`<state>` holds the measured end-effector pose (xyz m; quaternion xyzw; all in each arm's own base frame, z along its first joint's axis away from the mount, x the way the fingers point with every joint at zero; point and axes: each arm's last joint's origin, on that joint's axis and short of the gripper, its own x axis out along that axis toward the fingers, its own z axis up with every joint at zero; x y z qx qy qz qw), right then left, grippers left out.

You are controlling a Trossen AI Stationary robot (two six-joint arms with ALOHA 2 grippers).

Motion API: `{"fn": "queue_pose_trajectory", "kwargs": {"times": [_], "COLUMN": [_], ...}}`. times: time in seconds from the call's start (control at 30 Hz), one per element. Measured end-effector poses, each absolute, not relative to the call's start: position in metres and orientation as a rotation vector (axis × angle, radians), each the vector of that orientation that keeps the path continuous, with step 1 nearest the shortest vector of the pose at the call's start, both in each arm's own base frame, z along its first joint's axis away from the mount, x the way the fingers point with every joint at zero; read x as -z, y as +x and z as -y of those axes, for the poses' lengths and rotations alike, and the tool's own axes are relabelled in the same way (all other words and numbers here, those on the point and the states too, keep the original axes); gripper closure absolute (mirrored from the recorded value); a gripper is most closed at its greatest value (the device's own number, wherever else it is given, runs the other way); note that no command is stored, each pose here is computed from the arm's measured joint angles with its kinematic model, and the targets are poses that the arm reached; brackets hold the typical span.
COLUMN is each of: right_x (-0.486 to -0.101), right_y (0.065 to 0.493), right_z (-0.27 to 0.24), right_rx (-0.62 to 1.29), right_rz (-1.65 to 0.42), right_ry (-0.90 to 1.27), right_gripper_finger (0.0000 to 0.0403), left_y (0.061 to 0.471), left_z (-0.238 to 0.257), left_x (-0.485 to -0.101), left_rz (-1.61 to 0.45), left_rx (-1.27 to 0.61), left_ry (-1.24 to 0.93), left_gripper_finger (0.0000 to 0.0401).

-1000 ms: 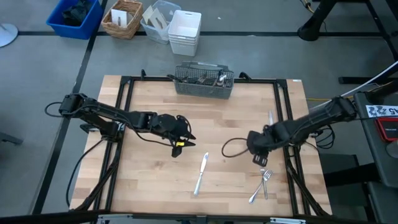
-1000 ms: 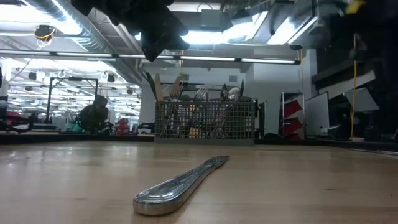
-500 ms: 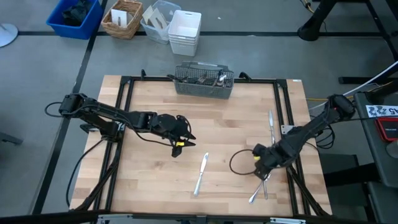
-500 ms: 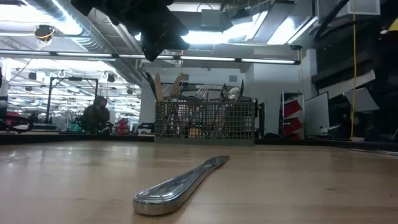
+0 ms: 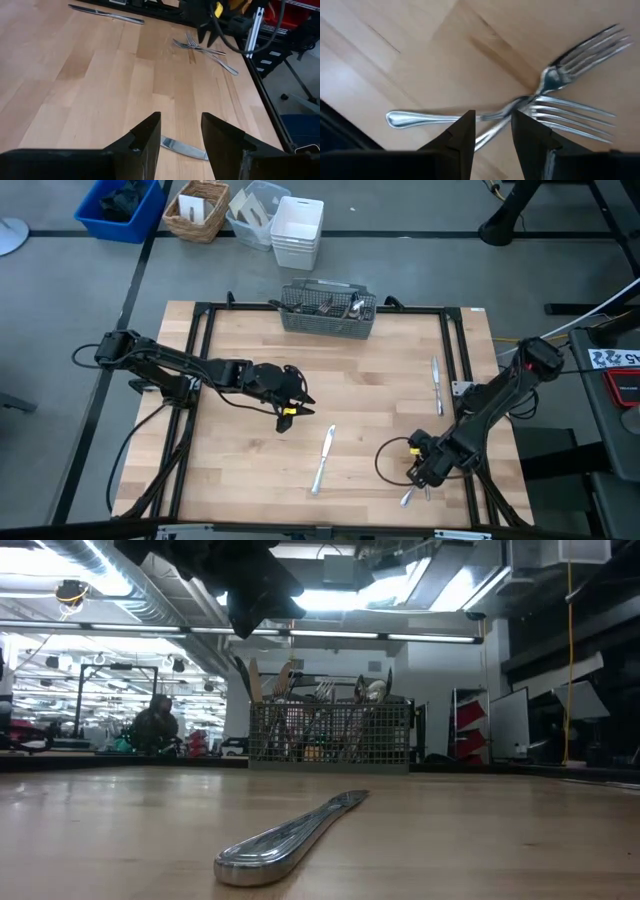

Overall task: Sort silverware
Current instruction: Put the fork into the gray silverware organizer

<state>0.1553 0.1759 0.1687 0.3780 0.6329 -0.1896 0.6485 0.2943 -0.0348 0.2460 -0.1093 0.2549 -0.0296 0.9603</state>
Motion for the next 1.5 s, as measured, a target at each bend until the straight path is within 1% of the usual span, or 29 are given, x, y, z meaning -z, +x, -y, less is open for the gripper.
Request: {"fn": "queue_pose_trajectory", "kwargs": {"times": [0.23,0.83,1.23,1.5], "right_x": [-0.152,-0.154,-0.158,-0.144], "right_y": [0.158,0.159,0.158,0.16], "right_z": [-0.18,-0.181,-0.179,-0.182], "right_rx": [0.5,0.508,0.548,0.593], "right_rz": [-1.491,-1.489,-1.501,-1.53], "right_ry": [0.835,0.822,0.787,0.752], "right_gripper_finger": [0.0276,0.0276,0.0276,0.0276], "left_y": [0.294,0.294,0.294,0.294], "left_z": [0.035,0.035,0.035,0.035], "left_x": [-0.246,-0.246,-0.246,-0.246], "left_rz": [-0.516,-0.515,-0.515,-0.515], "left_rx": [0.06,0.06,0.06,0.06], "left_ry": [-0.222,-0.222,-0.222,-0.222], "left_gripper_finger": [0.0268,0.0268,0.0268,0.0268]}}
